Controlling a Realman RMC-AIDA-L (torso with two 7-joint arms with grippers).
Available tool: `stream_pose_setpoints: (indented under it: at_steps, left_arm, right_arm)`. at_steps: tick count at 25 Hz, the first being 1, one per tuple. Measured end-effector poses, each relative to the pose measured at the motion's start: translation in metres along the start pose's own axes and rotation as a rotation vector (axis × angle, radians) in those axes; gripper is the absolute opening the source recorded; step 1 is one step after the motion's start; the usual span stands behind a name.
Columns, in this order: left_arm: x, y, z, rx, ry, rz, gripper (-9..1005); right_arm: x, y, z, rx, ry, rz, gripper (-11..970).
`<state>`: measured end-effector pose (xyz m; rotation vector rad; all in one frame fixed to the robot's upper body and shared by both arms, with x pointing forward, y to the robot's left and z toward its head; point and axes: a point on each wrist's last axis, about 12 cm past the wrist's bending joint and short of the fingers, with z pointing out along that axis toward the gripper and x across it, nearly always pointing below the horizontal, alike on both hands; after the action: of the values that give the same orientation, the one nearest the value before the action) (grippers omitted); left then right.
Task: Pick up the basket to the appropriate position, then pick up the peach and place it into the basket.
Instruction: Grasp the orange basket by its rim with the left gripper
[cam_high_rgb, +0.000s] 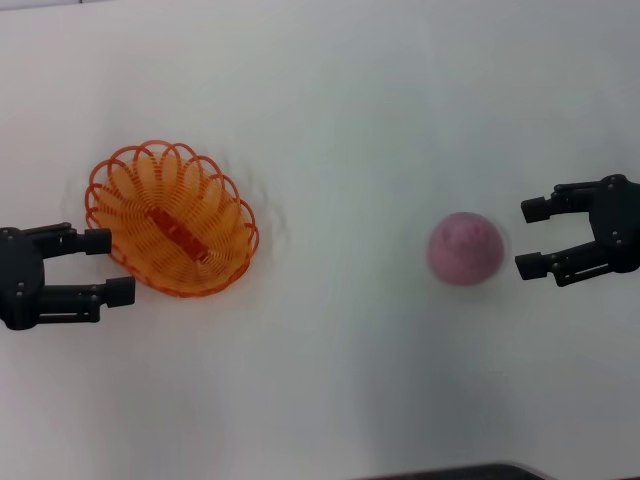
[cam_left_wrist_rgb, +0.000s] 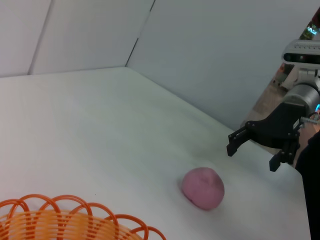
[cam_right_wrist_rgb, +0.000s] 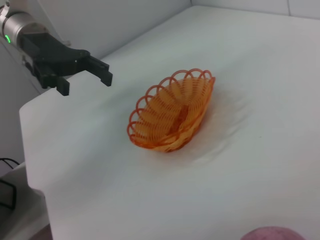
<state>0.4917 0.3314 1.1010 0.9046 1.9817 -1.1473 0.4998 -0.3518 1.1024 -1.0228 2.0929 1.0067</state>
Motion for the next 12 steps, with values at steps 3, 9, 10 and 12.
stream_pose_setpoints:
  at_steps: [3, 9, 10, 12]
  left_arm:
    - [0.0002, -0.0007, 0.0, 0.002, -0.009, -0.007, 883]
    - [-0.0021, -0.0009, 0.001, 0.011, -0.009, -0.012, 881]
    - [-0.0026, -0.0008, 0.0013, 0.012, -0.008, -0.014, 881]
    - [-0.0041, -0.0004, 0.002, 0.015, -0.007, -0.017, 880]
  right_arm:
    - [-0.0009, -0.0009, -0.0012, 0.01, -0.001, -0.004, 949]
    - [-0.0024, -0.0015, -0.0023, 0.016, -0.004, -0.009, 948]
    - [-0.0025, -0.0017, -0.0025, 0.018, -0.005, -0.009, 948]
    - [-0.0028, -0.0022, -0.0025, 0.023, -0.005, -0.01, 948]
